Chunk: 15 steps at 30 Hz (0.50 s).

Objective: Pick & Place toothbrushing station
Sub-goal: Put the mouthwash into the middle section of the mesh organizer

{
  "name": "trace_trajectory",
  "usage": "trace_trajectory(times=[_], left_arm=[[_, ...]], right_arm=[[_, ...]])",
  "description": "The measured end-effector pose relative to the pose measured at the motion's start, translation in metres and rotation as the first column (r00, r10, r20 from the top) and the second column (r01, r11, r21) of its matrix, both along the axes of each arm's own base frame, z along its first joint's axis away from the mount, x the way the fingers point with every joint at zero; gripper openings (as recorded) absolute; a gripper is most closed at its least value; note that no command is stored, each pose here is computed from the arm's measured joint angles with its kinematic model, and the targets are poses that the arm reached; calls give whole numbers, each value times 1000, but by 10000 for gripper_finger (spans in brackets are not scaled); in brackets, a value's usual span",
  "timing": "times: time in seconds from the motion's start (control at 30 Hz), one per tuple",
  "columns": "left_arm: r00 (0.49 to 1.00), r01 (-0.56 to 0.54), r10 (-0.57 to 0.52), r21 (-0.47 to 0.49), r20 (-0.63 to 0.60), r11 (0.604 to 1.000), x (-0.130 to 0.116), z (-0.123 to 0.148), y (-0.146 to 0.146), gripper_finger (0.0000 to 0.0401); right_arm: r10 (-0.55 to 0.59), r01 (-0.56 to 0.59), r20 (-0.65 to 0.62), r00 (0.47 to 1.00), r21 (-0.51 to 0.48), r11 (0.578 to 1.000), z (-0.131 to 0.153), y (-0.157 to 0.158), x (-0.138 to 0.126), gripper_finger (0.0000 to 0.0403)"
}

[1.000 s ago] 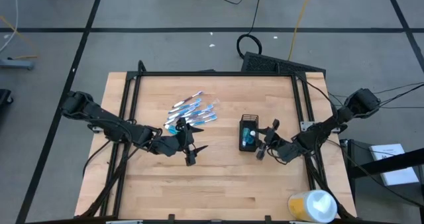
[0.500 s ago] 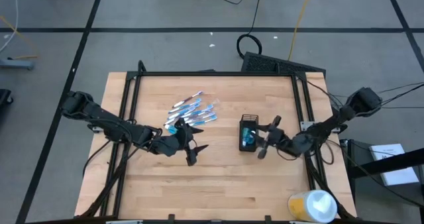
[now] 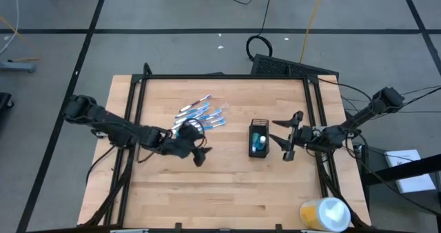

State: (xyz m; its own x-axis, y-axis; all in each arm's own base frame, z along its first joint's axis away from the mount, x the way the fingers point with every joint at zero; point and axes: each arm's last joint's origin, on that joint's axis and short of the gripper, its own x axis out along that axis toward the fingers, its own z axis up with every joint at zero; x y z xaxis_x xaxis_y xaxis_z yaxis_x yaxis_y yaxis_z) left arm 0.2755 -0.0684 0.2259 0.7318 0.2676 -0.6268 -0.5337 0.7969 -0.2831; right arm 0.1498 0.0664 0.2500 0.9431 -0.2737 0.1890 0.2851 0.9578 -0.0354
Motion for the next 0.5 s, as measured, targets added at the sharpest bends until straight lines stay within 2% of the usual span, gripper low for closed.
trace_trajectory(times=[0.13,0.27,0.4,0.5], left_arm=[[959,-203,180,-86,-217,975,-19,-16,12,310],[859,-405,357,-63,-366,912,-40,-25,19,310],[788,-477,427,0,-444,879,-52,-27,24,310],[766,-472,431,38,-478,881,-56,-27,27,310]], right_arm=[[-39,38,-22,999,-44,998,-1,-1,0,286],[-96,92,-65,993,-65,994,-4,-2,0,298],[-96,87,-96,991,-89,992,-7,-1,1,296],[-97,86,-110,989,-98,991,-9,-1,1,290]])
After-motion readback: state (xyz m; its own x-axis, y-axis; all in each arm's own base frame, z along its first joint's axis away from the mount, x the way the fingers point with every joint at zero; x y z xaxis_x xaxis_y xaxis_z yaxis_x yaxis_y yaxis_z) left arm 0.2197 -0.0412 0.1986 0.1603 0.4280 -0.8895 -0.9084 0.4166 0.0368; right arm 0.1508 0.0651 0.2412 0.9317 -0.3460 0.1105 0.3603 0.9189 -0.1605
